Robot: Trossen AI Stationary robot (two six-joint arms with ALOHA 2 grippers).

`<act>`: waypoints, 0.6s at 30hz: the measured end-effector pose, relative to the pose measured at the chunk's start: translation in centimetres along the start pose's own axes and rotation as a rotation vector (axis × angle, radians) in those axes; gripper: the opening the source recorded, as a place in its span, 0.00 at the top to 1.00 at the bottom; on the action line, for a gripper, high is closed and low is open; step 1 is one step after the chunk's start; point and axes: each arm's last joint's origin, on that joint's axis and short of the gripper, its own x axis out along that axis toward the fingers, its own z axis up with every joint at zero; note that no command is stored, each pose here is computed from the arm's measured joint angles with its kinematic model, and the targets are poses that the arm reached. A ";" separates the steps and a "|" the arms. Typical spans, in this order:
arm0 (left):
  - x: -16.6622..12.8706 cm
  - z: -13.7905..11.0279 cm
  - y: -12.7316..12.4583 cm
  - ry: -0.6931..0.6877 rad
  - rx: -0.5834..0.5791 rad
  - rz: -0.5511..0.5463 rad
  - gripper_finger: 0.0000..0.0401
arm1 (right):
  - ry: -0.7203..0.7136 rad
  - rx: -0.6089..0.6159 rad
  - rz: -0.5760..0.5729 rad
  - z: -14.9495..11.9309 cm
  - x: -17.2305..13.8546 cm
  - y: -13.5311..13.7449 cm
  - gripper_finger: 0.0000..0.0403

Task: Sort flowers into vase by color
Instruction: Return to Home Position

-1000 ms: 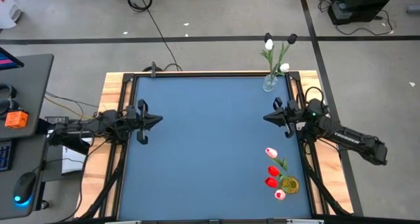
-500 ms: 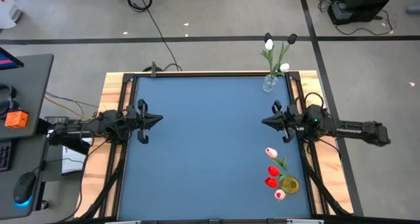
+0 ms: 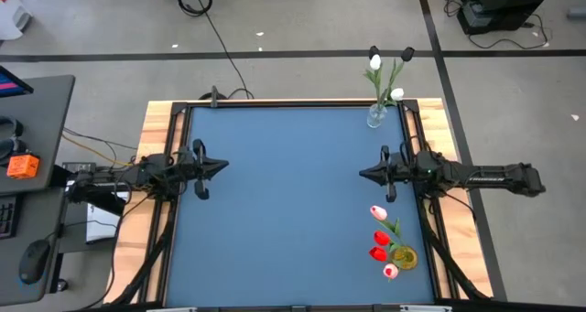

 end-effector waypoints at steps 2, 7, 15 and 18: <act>0.0 0.0 0.0 -0.002 0.000 -0.007 0.99 | -0.007 -0.004 -0.007 0.0 0.0 0.0 1.00; 0.0 0.0 0.0 -0.001 -0.037 -0.008 0.98 | -0.023 -0.015 -0.042 0.2 0.0 -0.1 0.95; 0.0 0.0 0.0 0.000 -0.026 -0.007 0.94 | -0.026 0.023 -0.034 0.2 0.0 0.0 0.89; 0.0 0.0 0.0 0.000 -0.023 -0.007 0.94 | -0.027 0.023 -0.033 0.2 0.0 0.0 0.89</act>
